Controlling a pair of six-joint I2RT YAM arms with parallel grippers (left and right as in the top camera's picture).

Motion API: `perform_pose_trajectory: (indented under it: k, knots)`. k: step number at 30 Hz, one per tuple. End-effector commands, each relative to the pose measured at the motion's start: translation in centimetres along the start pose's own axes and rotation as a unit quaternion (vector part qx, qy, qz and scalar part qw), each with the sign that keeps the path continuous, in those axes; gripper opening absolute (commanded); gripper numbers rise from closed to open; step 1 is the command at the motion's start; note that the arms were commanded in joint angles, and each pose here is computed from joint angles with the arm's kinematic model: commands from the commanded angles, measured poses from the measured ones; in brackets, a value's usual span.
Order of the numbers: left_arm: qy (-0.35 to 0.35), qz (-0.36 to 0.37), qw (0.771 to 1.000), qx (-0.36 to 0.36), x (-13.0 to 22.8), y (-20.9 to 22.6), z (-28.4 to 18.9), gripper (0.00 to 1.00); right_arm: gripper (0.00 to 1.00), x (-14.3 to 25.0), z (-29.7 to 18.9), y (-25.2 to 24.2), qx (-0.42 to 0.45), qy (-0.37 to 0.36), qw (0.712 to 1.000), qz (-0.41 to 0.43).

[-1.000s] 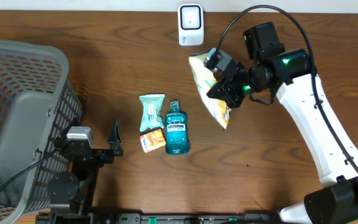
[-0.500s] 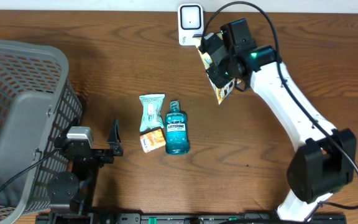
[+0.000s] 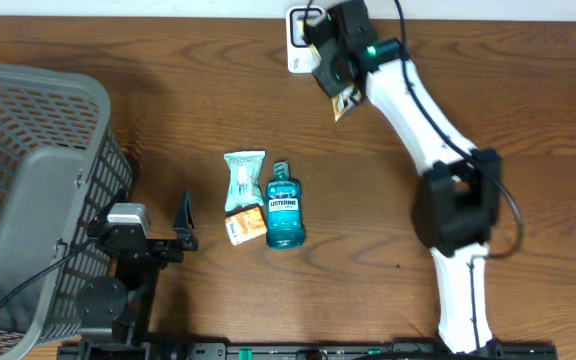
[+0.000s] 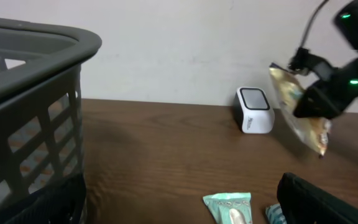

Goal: Scan the item barcode
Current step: 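Hold the wipes bag in front of the barcode scanner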

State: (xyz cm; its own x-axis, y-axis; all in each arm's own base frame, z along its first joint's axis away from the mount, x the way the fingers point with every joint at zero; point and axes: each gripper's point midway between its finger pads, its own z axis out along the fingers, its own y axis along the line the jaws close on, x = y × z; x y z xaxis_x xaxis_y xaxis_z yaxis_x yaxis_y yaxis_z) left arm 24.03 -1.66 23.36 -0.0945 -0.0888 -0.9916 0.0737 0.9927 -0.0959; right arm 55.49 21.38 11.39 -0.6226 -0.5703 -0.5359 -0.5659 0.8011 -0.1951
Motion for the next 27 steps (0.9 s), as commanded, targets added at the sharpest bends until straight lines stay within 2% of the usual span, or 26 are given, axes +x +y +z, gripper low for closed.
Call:
perform_pose_trajectory:
  k: [1,7,12,21,27]
  knots:
    - [-0.006,-0.001,1.000,-0.003,-0.5,0.1,-0.1,0.98,0.01,-3.3,0.4,-2.2,0.037,-0.022,0.999,-0.009]
    - [-0.006,-0.001,1.000,-0.003,-0.5,0.1,-0.1,0.98,0.01,-1.6,4.4,-2.4,0.049,0.014,0.999,-0.010]
    - [-0.006,-0.001,1.000,-0.003,-0.5,0.1,-0.1,0.98,0.01,0.1,4.2,-2.0,0.039,0.049,0.998,-0.016]
    - [-0.006,-0.001,1.000,-0.003,-0.5,0.1,-0.1,0.98,0.01,0.2,5.0,-1.5,0.034,0.051,0.997,-0.054]
    - [-0.006,-0.001,1.000,-0.003,-0.5,0.1,-0.1,0.98,0.01,0.3,5.3,-2.1,0.041,0.048,0.997,-0.045]
